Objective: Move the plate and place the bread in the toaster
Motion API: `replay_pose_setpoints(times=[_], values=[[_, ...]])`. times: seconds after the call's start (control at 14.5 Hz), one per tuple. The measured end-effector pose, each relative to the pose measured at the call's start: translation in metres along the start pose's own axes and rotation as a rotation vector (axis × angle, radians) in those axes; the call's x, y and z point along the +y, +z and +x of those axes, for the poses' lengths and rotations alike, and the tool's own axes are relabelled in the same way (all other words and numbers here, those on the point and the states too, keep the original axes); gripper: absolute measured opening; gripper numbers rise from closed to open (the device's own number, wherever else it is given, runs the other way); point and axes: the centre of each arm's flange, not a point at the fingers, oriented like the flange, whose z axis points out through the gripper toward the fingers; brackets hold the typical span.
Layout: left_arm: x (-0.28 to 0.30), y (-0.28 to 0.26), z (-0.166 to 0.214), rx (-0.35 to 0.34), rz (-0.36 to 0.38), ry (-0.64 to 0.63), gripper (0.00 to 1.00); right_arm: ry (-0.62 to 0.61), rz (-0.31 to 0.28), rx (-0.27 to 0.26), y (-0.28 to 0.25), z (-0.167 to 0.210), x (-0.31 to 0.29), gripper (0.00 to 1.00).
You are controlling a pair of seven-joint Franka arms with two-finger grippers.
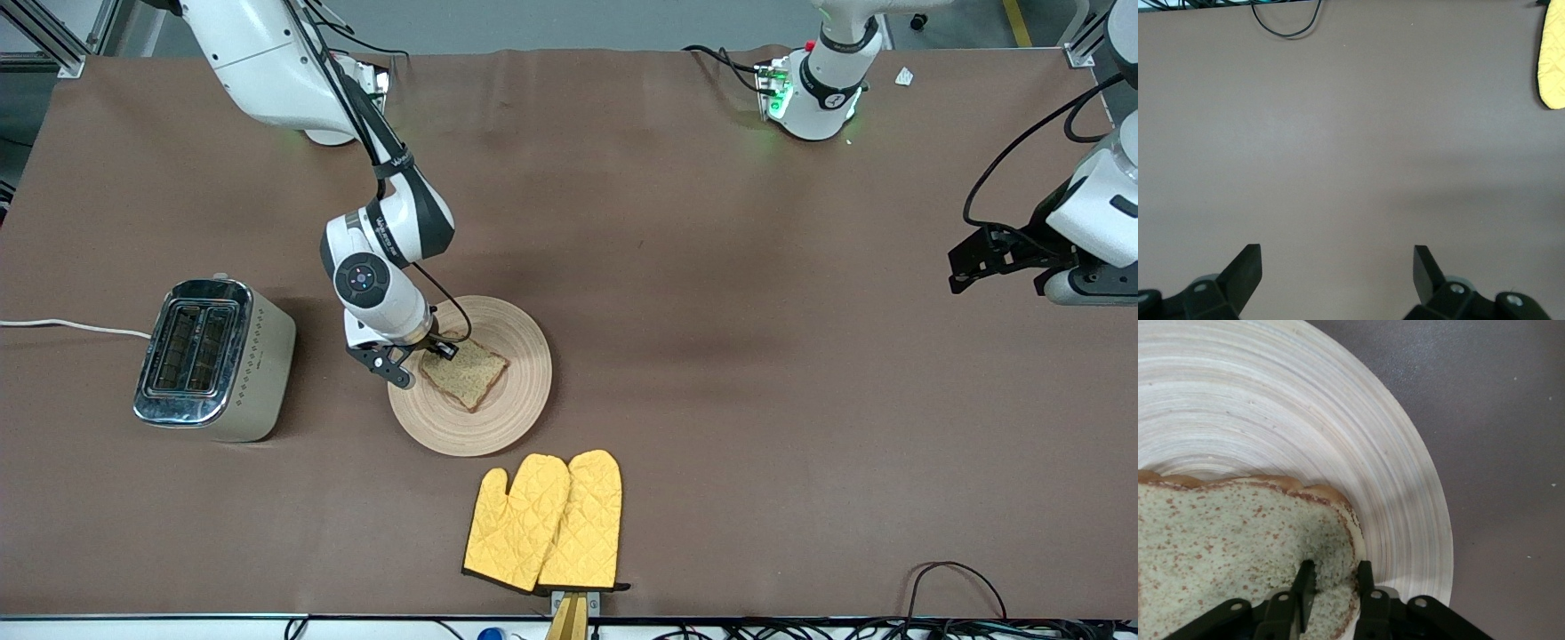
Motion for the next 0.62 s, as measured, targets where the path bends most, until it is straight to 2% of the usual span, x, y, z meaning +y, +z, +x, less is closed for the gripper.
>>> replay_pose_setpoints(times=[0.07,0.21,0.28,0.41,0.62], values=[[0.001,-0.001,-0.001,0.000,0.001,0.013,1.00,-0.001,0.000,0.000,0.000,0.000,0.000,0.29],[0.008,-0.002,-0.007,-0.003,0.002,0.026,1.00,-0.001,0.001,0.001,0.000,0.000,0.000,0.16],[0.010,-0.003,-0.013,-0.005,0.003,0.029,1.00,-0.001,0.001,0.001,0.000,0.000,0.000,0.16],[0.008,-0.008,-0.023,-0.006,0.007,0.026,1.00,0.000,0.001,0.001,0.000,0.000,0.000,0.04],[0.003,-0.013,-0.026,0.002,0.008,0.017,1.00,0.000,0.000,0.000,0.000,0.000,0.000,0.03]])
